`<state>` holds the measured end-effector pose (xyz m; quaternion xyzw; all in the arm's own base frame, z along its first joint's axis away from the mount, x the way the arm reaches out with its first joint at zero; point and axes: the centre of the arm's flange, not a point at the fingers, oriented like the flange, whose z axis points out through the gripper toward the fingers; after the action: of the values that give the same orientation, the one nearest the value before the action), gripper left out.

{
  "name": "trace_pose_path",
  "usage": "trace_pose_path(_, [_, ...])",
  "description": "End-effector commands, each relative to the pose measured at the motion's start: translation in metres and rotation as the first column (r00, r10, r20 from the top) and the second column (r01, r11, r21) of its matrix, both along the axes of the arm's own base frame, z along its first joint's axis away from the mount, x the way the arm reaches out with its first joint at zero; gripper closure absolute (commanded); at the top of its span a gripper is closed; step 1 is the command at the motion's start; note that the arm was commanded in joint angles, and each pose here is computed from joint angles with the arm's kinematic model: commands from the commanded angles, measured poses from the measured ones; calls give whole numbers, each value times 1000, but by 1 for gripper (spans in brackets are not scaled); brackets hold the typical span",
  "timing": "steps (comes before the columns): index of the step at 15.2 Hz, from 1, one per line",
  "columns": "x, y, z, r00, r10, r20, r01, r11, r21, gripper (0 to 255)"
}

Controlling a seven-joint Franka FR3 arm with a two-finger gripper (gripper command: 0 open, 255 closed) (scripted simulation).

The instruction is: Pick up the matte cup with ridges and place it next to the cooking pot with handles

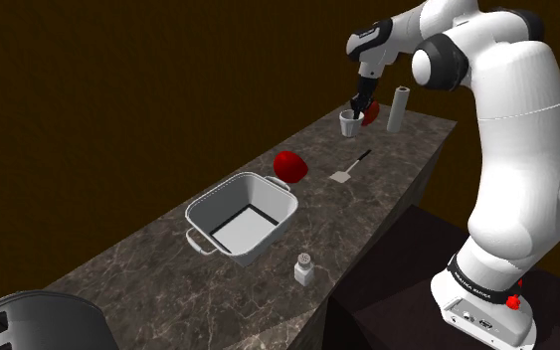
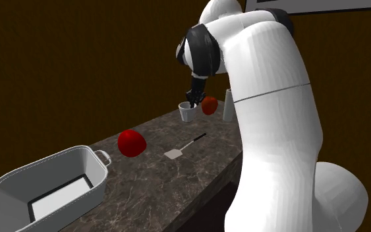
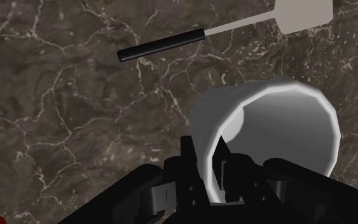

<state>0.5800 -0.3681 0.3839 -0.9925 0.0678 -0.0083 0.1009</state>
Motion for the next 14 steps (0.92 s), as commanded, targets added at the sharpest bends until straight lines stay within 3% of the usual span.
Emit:
trace_pose_path(1, [1,0,11,1000,0,0,0,1000,0,255])
trace_pose_path(14, [1,0,80,1000,0,0,0,1000,0,255])
